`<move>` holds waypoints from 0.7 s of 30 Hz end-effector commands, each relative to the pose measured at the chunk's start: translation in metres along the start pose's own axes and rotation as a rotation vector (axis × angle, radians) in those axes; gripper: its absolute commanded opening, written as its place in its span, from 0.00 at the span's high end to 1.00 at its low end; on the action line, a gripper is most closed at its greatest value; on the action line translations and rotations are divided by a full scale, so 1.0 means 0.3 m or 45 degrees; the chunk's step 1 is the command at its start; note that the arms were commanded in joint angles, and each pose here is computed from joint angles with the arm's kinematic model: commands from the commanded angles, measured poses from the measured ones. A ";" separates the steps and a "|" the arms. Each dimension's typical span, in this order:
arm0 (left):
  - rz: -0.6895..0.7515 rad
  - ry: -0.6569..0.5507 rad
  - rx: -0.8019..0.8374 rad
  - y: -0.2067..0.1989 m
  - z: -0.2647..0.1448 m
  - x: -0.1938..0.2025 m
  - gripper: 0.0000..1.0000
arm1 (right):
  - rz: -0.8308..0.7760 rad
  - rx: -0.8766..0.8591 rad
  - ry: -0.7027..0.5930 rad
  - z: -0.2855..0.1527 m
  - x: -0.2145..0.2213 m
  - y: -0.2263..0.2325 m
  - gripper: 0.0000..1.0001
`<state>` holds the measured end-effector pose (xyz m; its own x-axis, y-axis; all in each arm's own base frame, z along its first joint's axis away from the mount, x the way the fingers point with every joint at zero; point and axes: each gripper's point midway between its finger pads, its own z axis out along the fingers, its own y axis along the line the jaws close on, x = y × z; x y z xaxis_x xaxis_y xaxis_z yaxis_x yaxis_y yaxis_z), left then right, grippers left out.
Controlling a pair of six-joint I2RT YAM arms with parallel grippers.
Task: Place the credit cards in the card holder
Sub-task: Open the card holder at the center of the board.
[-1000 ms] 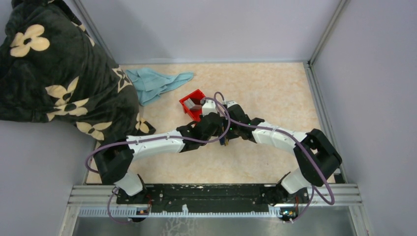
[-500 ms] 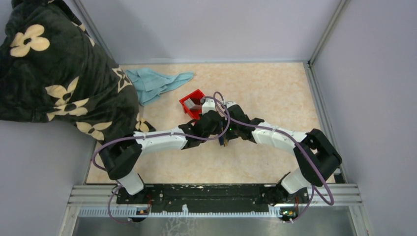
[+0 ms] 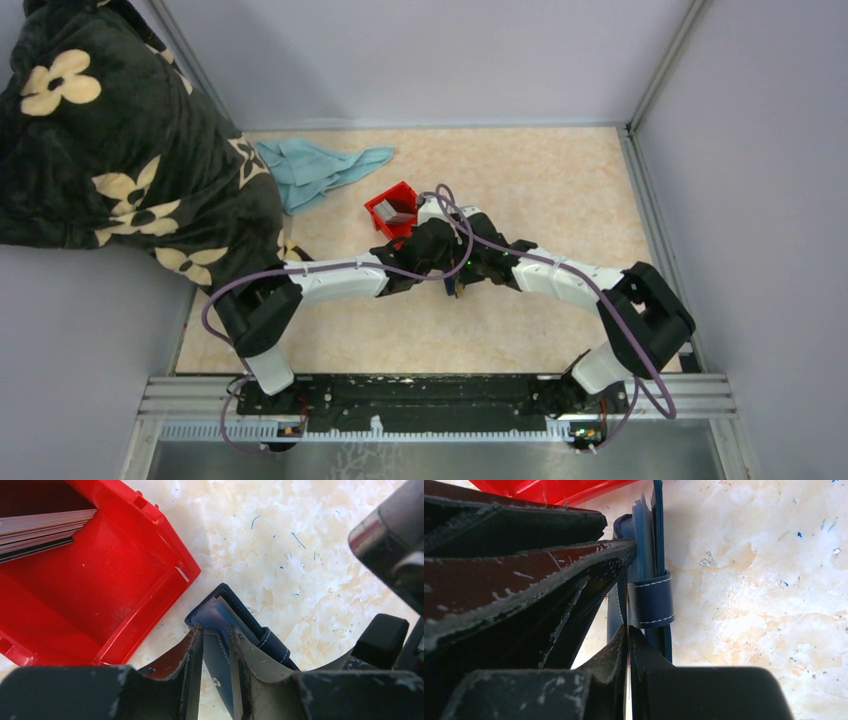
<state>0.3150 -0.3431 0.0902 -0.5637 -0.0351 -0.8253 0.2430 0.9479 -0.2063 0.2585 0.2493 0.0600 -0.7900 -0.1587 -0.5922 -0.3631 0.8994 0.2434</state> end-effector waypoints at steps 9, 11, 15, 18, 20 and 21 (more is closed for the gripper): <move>-0.002 0.029 0.010 -0.003 0.048 0.016 0.68 | -0.053 -0.025 0.043 -0.032 0.021 0.036 1.00; -0.010 0.034 0.014 -0.001 0.049 0.026 0.67 | -0.053 -0.028 0.044 -0.033 0.023 0.036 1.00; -0.030 0.030 0.028 -0.008 0.056 0.030 0.68 | -0.050 -0.033 0.047 -0.032 0.031 0.036 1.00; -0.037 0.034 0.036 -0.012 0.061 0.036 0.67 | -0.048 -0.047 0.045 -0.033 0.033 0.043 1.00; -0.042 0.039 0.040 -0.012 0.063 0.037 0.67 | -0.049 -0.054 0.045 -0.033 0.034 0.047 1.00; -0.040 0.042 0.038 -0.010 0.064 0.040 0.66 | -0.052 -0.055 0.041 -0.035 0.032 0.050 1.00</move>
<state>0.3199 -0.3525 0.0867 -0.5725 -0.0438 -0.8187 0.2603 0.9372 -0.2322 0.2580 0.2434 0.0579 -0.8052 -0.1320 -0.5781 -0.3207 0.9169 0.2374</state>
